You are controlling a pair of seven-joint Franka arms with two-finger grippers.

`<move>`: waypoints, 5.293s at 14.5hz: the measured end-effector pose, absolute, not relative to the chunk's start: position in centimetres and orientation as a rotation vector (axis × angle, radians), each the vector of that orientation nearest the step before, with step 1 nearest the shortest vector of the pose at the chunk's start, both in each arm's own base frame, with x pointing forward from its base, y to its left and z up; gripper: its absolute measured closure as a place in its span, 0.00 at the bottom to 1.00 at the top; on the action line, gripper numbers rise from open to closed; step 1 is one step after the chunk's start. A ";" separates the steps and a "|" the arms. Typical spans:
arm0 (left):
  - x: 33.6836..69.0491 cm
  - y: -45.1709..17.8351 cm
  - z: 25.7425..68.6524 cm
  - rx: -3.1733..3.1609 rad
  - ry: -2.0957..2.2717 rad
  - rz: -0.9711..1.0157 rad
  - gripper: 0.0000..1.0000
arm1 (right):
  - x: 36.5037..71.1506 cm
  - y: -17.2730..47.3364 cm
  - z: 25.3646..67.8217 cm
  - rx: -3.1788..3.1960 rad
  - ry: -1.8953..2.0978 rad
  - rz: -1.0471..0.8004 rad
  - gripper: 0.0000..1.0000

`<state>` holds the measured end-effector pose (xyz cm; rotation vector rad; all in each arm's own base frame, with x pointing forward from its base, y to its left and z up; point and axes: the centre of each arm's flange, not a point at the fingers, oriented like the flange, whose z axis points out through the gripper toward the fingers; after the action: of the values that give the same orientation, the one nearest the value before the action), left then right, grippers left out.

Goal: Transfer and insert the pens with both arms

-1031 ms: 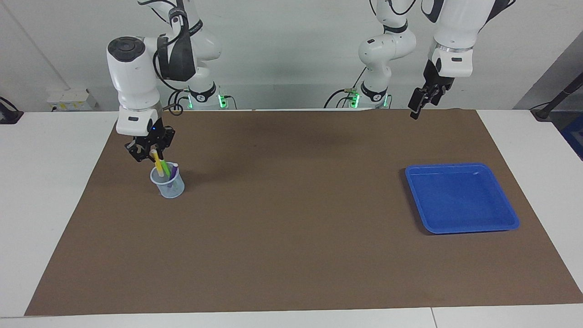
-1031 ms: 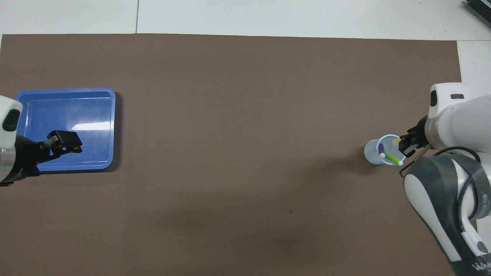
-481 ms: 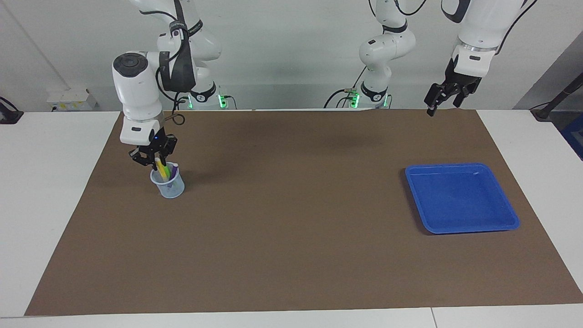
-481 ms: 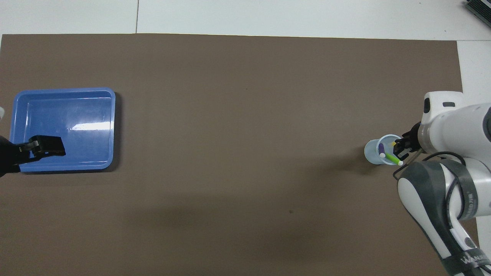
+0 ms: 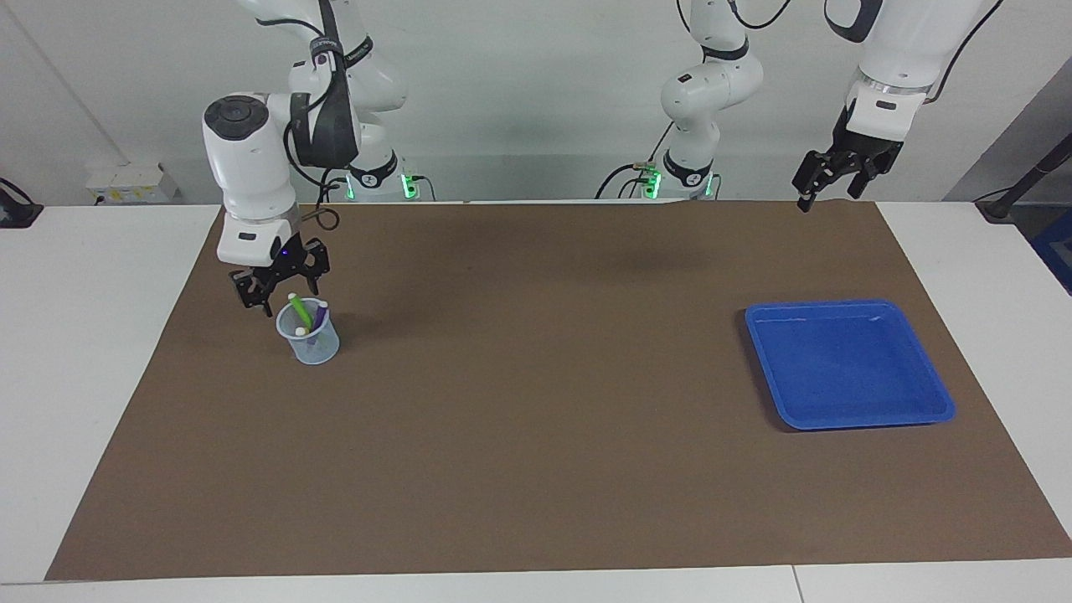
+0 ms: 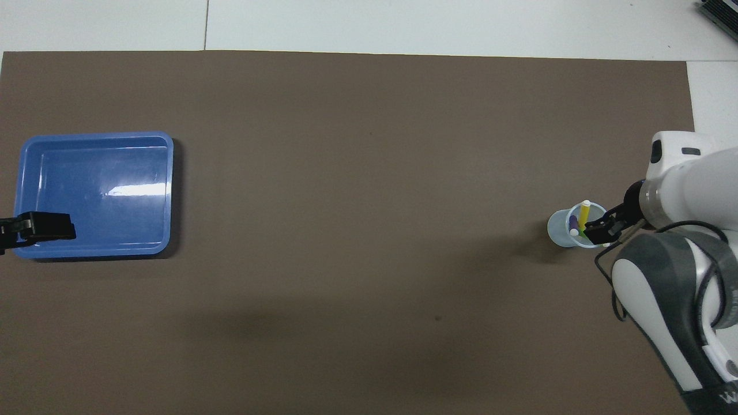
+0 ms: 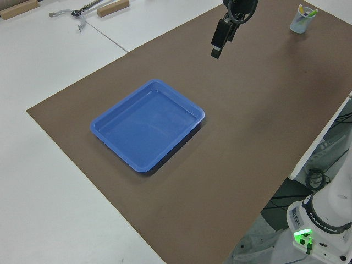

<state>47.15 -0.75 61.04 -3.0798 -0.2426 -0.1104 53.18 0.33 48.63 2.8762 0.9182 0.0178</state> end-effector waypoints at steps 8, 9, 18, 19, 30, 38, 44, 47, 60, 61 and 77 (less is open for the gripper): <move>47.3 0.6 61.3 -3.078 -0.228 -0.126 0.00 | 51.5 1.4 59.2 2.981 0.639 -0.089 0.00; 47.3 0.6 61.4 -3.078 -0.219 -0.135 0.01 | 51.2 1.4 60.3 2.999 0.616 -0.091 0.00; 48.6 5.2 60.5 -3.112 -0.238 -0.122 0.00 | 51.6 0.4 59.9 3.066 0.430 -0.144 0.00; 49.3 5.3 60.2 -3.128 -0.227 -0.101 0.00 | 51.6 0.6 60.0 3.065 0.434 -0.141 0.00; 51.6 2.0 62.7 -3.139 -0.054 0.139 0.01 | 53.0 1.1 60.1 3.106 0.353 -0.124 0.00; 52.6 1.5 64.5 -3.145 0.006 0.116 0.00 | 53.1 1.0 60.3 3.107 0.345 -0.115 0.00; 53.5 2.4 65.1 -3.146 0.022 0.087 0.00 | 52.9 1.0 60.3 3.116 0.189 -0.138 0.00; 53.7 2.5 65.0 -3.146 0.020 0.088 0.00 | 52.9 1.1 60.5 3.116 0.185 -0.134 0.00; 54.9 2.0 62.9 -3.141 0.034 0.122 0.00 | 52.9 1.1 60.4 3.117 0.183 -0.135 0.00; 54.9 2.0 62.9 -3.141 0.034 0.122 0.00 | 52.9 1.1 60.4 3.117 0.183 -0.136 0.00; 54.9 2.3 62.9 -3.141 0.025 0.122 0.00 | 53.1 1.1 60.2 3.117 0.183 -0.144 0.00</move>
<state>54.87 2.28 62.88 -3.1414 0.0250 0.1218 53.06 1.11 60.15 3.1168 0.1826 -0.1441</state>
